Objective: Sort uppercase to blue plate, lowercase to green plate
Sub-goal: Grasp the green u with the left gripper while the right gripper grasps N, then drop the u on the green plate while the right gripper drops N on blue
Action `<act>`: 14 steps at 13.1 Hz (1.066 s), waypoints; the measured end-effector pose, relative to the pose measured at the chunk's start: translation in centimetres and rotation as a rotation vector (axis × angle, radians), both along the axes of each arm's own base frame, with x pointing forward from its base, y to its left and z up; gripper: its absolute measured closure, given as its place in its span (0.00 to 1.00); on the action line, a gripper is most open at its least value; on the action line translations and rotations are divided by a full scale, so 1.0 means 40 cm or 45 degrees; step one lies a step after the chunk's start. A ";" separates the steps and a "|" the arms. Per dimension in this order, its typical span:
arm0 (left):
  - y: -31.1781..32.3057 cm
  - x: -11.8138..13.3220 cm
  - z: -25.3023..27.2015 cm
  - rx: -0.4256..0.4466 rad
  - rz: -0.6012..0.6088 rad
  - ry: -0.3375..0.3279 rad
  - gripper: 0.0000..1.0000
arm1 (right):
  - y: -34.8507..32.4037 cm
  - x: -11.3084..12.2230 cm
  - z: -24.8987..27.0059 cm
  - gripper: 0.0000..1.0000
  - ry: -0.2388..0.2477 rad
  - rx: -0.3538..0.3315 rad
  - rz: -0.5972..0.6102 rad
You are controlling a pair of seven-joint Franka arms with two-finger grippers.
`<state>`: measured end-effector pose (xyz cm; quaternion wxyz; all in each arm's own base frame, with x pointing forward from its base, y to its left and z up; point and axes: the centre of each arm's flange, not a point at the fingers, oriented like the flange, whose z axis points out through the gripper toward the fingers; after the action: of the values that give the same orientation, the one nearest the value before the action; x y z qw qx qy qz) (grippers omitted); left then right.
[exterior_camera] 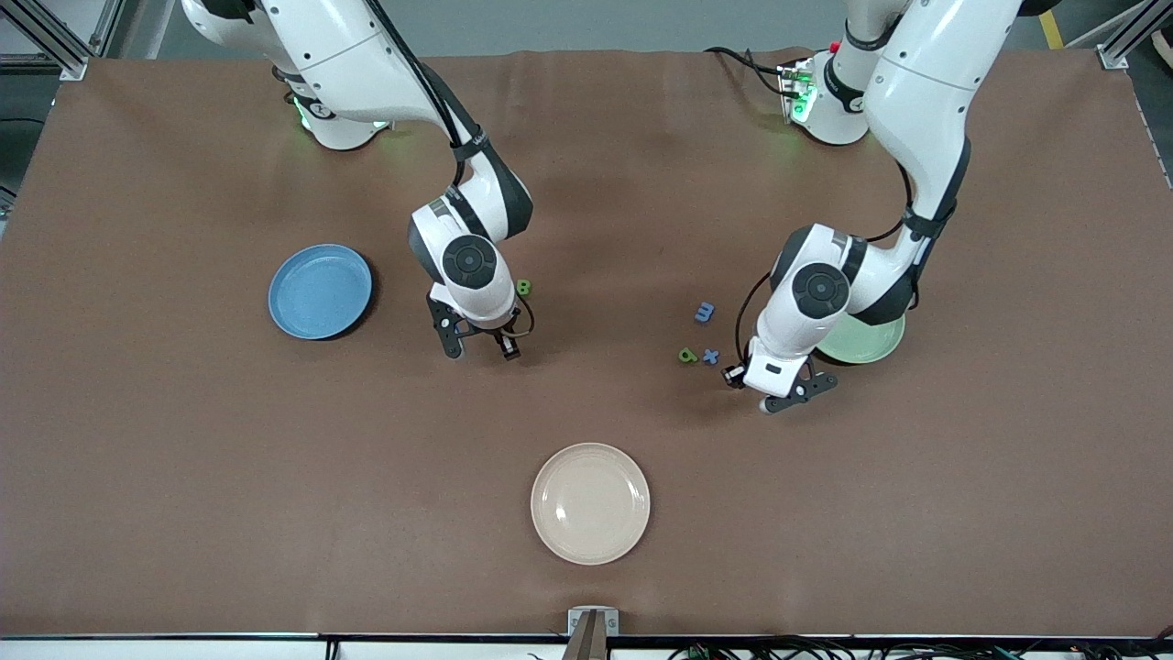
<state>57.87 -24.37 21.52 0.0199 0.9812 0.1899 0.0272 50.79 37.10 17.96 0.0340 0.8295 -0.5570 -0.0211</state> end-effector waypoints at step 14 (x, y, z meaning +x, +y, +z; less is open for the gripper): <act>0.287 -0.246 0.150 0.134 -0.441 0.203 0.72 | -0.035 0.014 0.038 0.67 0.131 -0.059 0.121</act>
<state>48.05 -12.88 27.51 -0.0423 0.9980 0.0175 -0.0446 51.33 35.68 19.48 0.0828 0.8519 -0.5148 -0.0493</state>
